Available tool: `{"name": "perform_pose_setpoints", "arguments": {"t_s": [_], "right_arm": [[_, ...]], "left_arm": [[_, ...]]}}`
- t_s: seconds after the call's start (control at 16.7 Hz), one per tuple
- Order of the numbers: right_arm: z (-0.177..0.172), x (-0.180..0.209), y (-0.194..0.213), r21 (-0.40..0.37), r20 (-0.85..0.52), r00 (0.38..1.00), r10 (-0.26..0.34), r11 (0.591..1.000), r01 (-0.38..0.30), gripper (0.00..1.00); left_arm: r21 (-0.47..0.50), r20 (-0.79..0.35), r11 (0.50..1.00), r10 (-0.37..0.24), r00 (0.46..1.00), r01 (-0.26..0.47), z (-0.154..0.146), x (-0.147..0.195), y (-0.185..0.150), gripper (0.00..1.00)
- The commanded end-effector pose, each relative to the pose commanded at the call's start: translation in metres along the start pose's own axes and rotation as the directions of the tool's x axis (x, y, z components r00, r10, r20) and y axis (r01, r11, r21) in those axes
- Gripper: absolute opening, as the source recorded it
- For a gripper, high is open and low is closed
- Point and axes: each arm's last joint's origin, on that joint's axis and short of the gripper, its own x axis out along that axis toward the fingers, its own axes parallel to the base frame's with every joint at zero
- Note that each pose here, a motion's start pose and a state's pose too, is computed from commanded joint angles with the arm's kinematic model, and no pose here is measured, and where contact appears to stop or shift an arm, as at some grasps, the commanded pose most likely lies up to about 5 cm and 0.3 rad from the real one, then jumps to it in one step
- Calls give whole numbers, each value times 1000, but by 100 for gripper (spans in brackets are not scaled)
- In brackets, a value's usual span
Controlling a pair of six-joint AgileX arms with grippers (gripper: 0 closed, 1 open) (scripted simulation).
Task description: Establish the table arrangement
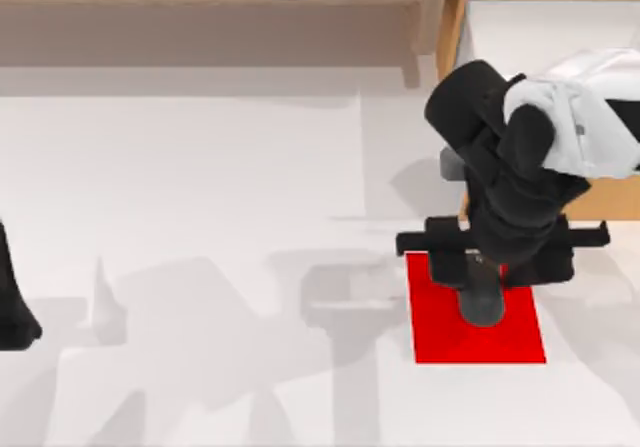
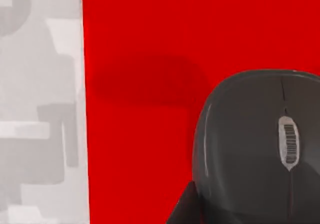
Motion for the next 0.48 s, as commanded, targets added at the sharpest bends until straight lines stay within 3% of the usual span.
{"name": "perform_pose_setpoints", "arguments": {"t_s": [0.48], "right_arm": [[1,-3,1,1,10,1000,8,1000,-8,0]], "left_arm": [[0,0,1000,0,1000,0,0,0,0,100]]}}
